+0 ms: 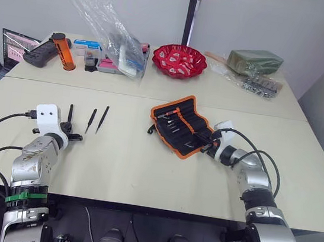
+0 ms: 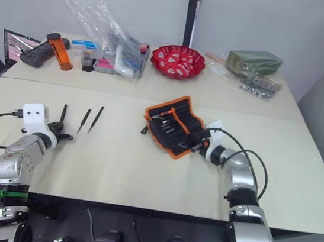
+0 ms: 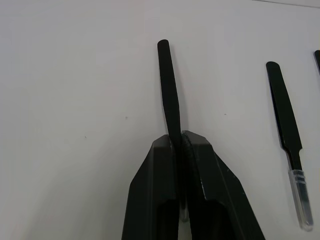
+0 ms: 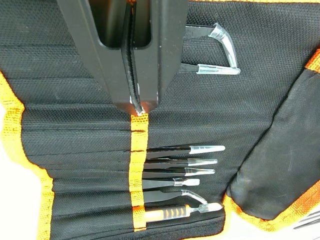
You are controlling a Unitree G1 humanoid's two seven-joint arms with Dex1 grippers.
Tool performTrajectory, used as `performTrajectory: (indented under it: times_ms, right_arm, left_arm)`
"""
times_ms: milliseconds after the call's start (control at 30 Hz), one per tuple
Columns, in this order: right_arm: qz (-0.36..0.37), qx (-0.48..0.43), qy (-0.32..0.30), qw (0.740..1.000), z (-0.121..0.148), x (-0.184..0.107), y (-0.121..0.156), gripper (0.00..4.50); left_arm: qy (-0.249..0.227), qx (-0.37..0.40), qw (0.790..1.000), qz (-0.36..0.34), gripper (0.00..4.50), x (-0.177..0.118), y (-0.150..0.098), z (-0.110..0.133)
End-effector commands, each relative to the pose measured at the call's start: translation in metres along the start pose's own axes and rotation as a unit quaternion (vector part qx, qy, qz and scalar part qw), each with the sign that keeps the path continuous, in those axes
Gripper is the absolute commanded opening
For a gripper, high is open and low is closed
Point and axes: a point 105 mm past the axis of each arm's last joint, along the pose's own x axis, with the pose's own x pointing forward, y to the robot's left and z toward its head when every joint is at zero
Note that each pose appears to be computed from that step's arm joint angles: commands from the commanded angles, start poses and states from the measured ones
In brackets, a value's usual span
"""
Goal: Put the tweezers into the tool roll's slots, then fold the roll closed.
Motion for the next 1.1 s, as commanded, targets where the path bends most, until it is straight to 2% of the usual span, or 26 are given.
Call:
performTrajectory:
  times_ms: [33, 167, 367, 467, 500, 633, 767, 867, 1033, 1067, 1100]
  right_arm:
    - [-0.006, 0.003, 0.013, 1.000, -0.006, -0.002, -0.001, 0.00]
    - [-0.010, -0.001, 0.004, 1.000, 0.001, -0.005, -0.005, 0.00]
    - [-0.014, -0.010, -0.006, 1.000, 0.011, -0.008, -0.009, 0.00]
    - [-0.010, -0.017, -0.002, 1.000, 0.013, -0.010, -0.008, 0.00]
    - [-0.009, -0.017, -0.001, 1.000, 0.012, -0.012, -0.008, 0.00]
    - [-0.013, -0.014, 0.005, 1.000, 0.008, -0.019, -0.009, 0.00]
    - [-0.018, -0.013, 0.014, 1.000, 0.001, -0.023, -0.008, 0.00]
    - [-0.021, -0.012, 0.020, 1.000, -0.004, -0.024, -0.007, 0.00]
    - [-0.028, -0.009, 0.020, 0.999, -0.007, -0.024, -0.006, 0.00]
    - [-0.030, -0.009, 0.019, 0.999, -0.007, -0.024, -0.006, 0.00]
    - [-0.031, -0.008, 0.019, 0.999, -0.007, -0.023, -0.006, 0.00]
  left_arm:
    - [-0.089, -0.006, 0.996, 0.006, 0.03, -0.010, 0.020, 0.048]
    - [-0.127, 0.027, 0.991, -0.024, 0.03, -0.021, 0.019, 0.075]
    - [-0.145, 0.069, 0.984, -0.072, 0.03, -0.029, 0.003, 0.102]
    - [-0.144, 0.099, 0.974, -0.145, 0.03, -0.034, -0.026, 0.117]
    - [-0.142, 0.118, 0.966, -0.181, 0.03, -0.038, -0.043, 0.121]
    - [-0.106, 0.175, 0.930, -0.306, 0.03, -0.051, -0.107, 0.123]
    - [-0.079, 0.209, 0.893, -0.392, 0.03, -0.060, -0.156, 0.120]
    - [-0.051, 0.238, 0.853, -0.461, 0.03, -0.065, -0.204, 0.111]
    - [-0.012, 0.280, 0.820, -0.499, 0.03, -0.059, -0.255, 0.092]
    - [-0.002, 0.292, 0.820, -0.492, 0.03, -0.056, -0.263, 0.088]
    - [0.030, 0.301, 0.822, -0.483, 0.03, -0.052, -0.267, 0.080]
